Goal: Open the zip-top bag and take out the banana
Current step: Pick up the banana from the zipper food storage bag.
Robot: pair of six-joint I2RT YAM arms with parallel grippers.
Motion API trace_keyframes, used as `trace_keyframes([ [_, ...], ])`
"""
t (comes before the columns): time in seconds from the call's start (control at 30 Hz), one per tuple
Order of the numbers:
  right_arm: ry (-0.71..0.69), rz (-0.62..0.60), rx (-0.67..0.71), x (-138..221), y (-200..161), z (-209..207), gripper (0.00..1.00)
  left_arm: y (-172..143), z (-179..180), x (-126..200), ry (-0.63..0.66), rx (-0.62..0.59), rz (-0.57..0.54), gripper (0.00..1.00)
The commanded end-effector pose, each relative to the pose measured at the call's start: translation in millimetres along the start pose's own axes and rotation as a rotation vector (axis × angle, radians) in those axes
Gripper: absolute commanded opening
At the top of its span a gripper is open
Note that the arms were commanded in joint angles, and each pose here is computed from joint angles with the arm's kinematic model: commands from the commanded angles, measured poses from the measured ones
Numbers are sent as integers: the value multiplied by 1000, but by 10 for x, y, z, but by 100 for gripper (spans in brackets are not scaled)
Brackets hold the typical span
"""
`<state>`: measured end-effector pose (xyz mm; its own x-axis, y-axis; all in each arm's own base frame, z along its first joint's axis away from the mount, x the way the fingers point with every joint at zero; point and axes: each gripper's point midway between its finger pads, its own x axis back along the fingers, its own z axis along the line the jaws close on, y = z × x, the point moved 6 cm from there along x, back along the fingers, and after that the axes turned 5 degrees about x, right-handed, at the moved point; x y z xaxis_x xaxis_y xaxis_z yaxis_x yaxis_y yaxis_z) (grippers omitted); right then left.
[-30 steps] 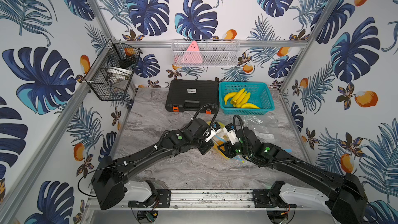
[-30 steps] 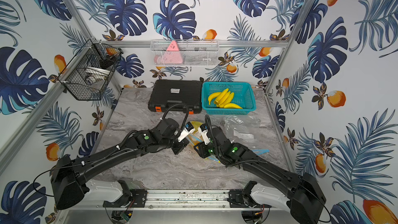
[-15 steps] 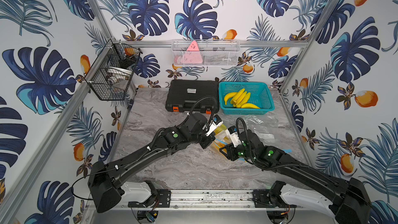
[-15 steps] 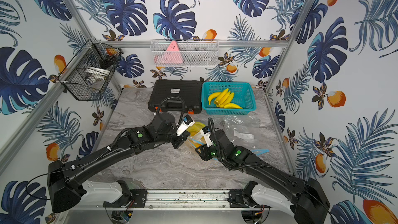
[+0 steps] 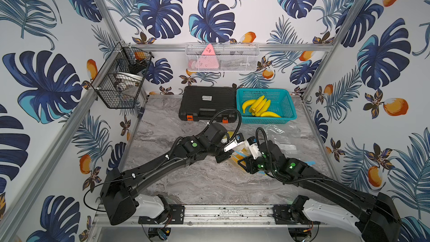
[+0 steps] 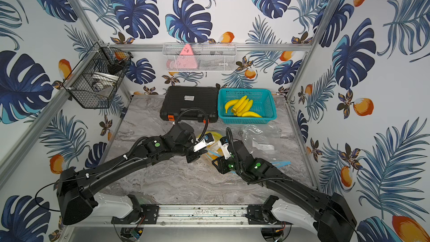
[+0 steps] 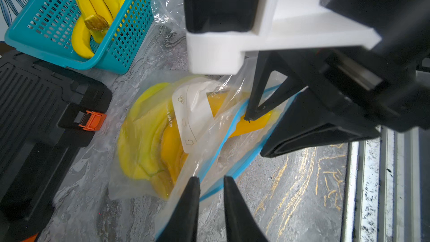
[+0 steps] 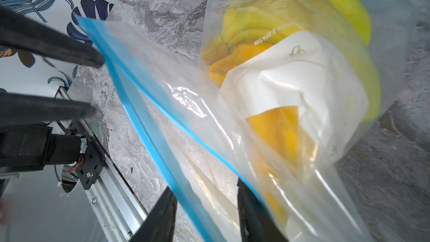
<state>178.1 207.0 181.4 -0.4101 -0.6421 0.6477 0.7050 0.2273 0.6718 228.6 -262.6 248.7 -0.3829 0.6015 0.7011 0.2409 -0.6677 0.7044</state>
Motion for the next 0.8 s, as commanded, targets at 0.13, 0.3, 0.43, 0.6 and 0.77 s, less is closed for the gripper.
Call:
trace_keyframes([
  [0.13, 40, -5, 20, -11, 63, 58, 45, -19, 5, -105, -7, -51, 15, 24],
  [0.3, 56, 9, 23, -36, 50, 72, 45, -24, 49, -174, 15, -62, 41, 24],
  [0.43, 54, 14, 21, -33, 37, 65, 45, -50, 18, -193, -6, -86, 43, 26],
  [0.6, 42, 21, 4, -34, 3, 16, 44, -79, 6, -164, -8, -103, 45, 28],
  [0.77, 51, 21, 1, -39, 9, 21, 44, -95, -59, -251, -46, -121, 80, 28],
])
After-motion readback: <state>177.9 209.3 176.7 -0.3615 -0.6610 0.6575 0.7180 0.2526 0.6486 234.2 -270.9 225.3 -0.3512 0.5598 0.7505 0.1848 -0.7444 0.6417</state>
